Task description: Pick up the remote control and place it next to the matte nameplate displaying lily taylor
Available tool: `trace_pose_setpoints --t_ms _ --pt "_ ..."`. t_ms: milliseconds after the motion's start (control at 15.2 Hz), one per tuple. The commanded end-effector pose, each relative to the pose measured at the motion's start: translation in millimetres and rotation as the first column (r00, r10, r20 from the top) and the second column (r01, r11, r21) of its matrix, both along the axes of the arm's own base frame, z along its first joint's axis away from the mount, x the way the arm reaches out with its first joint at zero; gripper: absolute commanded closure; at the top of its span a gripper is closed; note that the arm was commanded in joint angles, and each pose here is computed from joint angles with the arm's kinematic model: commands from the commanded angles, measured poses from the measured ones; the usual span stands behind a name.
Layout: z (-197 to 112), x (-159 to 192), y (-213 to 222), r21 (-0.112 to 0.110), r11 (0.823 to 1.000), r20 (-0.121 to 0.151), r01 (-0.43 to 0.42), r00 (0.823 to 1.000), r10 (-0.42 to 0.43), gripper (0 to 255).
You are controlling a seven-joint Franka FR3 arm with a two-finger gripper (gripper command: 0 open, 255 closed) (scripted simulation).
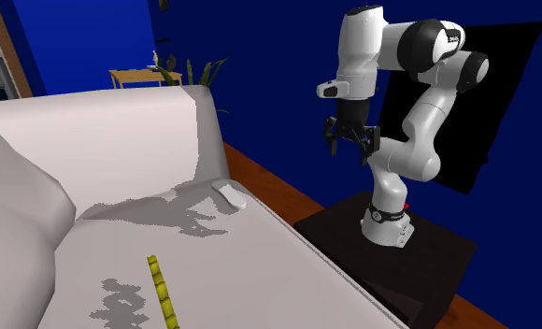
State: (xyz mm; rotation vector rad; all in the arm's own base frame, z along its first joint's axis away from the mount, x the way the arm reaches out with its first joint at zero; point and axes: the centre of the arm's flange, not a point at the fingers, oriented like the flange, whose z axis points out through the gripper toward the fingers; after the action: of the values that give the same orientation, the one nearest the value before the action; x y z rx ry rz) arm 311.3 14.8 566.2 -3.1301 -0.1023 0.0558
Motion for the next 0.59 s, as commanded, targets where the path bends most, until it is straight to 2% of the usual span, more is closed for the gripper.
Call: trace_pose_setpoints --t_ms 0,264,528 --pt "0 0 0 0.000 1.000 0.000 0.000 1.000 0.000 0" --pt "-21 -8 -48 0.003 0.989 0.003 -0.145 0.989 0.145 0" --pt "-41 -9 -96 0.005 0.958 0.006 -0.287 0.958 0.287 0"
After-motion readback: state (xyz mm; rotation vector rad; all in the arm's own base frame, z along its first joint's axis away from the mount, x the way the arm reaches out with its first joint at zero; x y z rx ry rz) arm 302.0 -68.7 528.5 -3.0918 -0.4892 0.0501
